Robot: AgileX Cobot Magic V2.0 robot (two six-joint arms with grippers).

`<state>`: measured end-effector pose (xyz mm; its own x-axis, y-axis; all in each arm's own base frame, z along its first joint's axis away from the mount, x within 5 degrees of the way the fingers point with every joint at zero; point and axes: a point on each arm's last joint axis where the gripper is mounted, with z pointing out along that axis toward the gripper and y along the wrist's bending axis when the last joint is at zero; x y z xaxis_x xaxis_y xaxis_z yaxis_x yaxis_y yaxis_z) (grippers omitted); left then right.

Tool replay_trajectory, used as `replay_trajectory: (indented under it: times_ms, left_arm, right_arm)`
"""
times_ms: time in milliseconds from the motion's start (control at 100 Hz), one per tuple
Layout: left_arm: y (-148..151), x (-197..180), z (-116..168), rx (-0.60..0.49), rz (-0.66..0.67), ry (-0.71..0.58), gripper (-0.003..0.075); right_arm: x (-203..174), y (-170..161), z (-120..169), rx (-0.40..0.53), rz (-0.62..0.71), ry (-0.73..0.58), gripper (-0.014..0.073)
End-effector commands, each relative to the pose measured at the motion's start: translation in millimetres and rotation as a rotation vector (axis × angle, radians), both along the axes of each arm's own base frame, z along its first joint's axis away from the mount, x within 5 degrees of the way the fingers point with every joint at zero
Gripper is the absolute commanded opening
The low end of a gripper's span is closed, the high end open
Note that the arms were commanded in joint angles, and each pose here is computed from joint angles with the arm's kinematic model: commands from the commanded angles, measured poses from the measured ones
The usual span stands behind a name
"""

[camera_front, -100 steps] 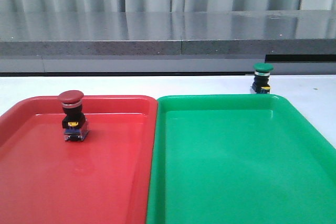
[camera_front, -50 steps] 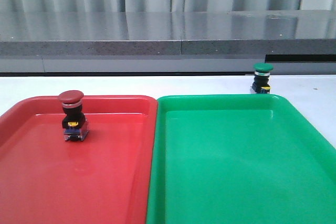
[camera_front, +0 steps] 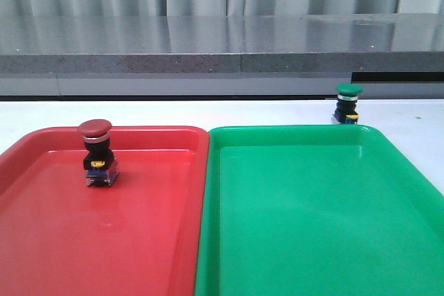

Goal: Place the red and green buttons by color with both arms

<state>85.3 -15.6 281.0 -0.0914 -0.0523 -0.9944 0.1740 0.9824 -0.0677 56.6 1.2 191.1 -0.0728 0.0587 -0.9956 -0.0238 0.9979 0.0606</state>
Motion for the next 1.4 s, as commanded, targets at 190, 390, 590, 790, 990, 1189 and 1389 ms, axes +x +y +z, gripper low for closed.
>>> replay_trajectory:
  times_ms: [190, 390, 590, 790, 990, 1189, 1389]
  left_arm:
    - [6, -30, -34, 0.015, 0.008, -0.172, -0.0019]
    - [9, -33, -67, 0.025, 0.05, -0.177, -0.0019]
    - [11, -31, -78, 0.033, 0.103, -0.151, -0.0019]
    - [11, -31, -78, 0.007, 0.102, -0.151, -0.0019]
    - [11, -31, -78, 0.007, 0.102, -0.151, -0.0019]
    - [11, -31, -78, 0.007, 0.102, -0.151, -0.0019]
    - [11, -31, -78, 0.007, 0.102, -0.151, -0.0019]
  right_arm:
    - [-2, 0, 14, -0.009, -0.001, -0.116, -0.006]
    - [-2, 0, 14, -0.009, -0.001, -0.116, -0.006]
    - [-2, 0, 14, -0.009, 0.0, -0.117, -0.006]
    - [-2, 0, 14, -0.009, 0.0, -0.117, -0.006]
    - [-2, 0, 14, -0.009, 0.0, -0.117, -0.006]
    - [-2, 0, 14, -0.009, 0.0, -0.117, -0.006]
    - [-2, 0, 14, -0.009, 0.0, -0.117, -0.006]
